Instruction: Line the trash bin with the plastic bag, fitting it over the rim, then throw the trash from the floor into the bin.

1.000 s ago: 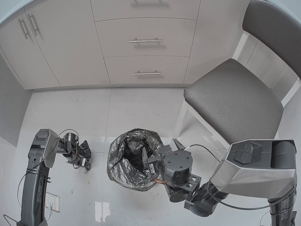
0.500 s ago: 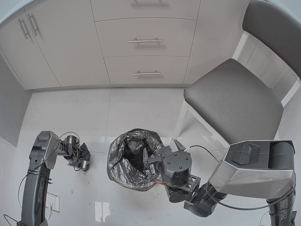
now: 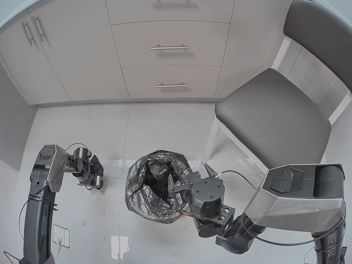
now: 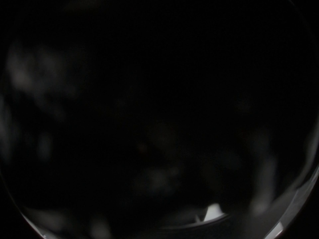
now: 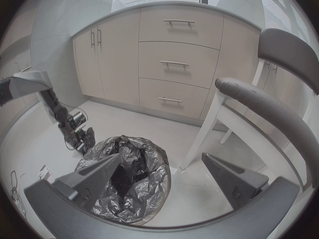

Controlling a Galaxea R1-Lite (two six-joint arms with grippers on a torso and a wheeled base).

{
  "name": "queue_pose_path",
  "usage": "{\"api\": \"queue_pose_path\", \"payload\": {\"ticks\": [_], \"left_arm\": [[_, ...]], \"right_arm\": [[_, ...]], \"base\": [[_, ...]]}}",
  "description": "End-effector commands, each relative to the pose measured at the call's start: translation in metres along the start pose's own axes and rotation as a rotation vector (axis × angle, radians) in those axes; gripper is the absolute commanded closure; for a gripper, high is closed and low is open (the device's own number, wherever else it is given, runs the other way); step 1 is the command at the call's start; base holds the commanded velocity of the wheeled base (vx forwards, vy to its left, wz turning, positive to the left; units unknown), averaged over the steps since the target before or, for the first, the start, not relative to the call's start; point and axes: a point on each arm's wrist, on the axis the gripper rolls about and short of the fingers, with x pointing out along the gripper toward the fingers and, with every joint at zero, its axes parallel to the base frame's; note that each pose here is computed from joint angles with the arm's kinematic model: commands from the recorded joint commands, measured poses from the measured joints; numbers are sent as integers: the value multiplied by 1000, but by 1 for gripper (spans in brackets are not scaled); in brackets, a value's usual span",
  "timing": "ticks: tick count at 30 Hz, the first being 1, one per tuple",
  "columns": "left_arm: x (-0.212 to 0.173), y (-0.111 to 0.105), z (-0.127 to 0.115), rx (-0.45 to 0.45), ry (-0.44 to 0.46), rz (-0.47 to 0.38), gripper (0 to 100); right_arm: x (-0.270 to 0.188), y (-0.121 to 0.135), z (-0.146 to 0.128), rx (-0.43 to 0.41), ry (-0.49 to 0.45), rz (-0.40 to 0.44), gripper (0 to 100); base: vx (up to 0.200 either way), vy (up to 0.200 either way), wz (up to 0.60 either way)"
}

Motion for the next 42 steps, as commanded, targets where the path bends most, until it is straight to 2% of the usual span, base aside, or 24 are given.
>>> {"api": "queue_pose_path", "payload": {"ticks": [1,7,12,15,20,26,29,30,31,37,42], "left_arm": [[-48,-6,30,-54,-78,-7,100],[-98,-29,51,-153,-121,-40,100],[-138,-58,53,-184,-69,-71,100],[-166,-76,48,-191,14,-148,100],[-214,-91,40,-225,141,-277,100],[-242,-112,27,-222,248,-309,100],[-242,-112,27,-224,250,-310,100],[-265,-125,19,-229,324,-386,100],[-271,-128,17,-229,342,-400,100],[-301,-147,2,-184,410,-408,100],[-318,-168,-9,-258,478,-432,100]], "right_arm": [[-5,-1,-3,-31,15,13,0],[-6,0,-1,-36,-2,15,0],[-7,1,0,-42,-12,18,0],[-9,0,-1,-47,-8,19,0],[-9,0,-2,-51,-5,18,0],[-8,1,-3,-51,-5,18,0],[-9,1,-2,-51,-5,18,0],[-8,1,-3,-52,-4,18,0],[-8,1,-3,-51,-5,16,0],[-8,0,-2,-47,-7,14,0],[-8,1,1,-39,-15,9,0]], "base": [[0,0,0],[0,0,0],[0,0,0],[0,0,0],[0,0,0],[0,0,0],[0,0,0],[0,0,0],[0,0,0],[0,0,0],[0,0,0]]}}
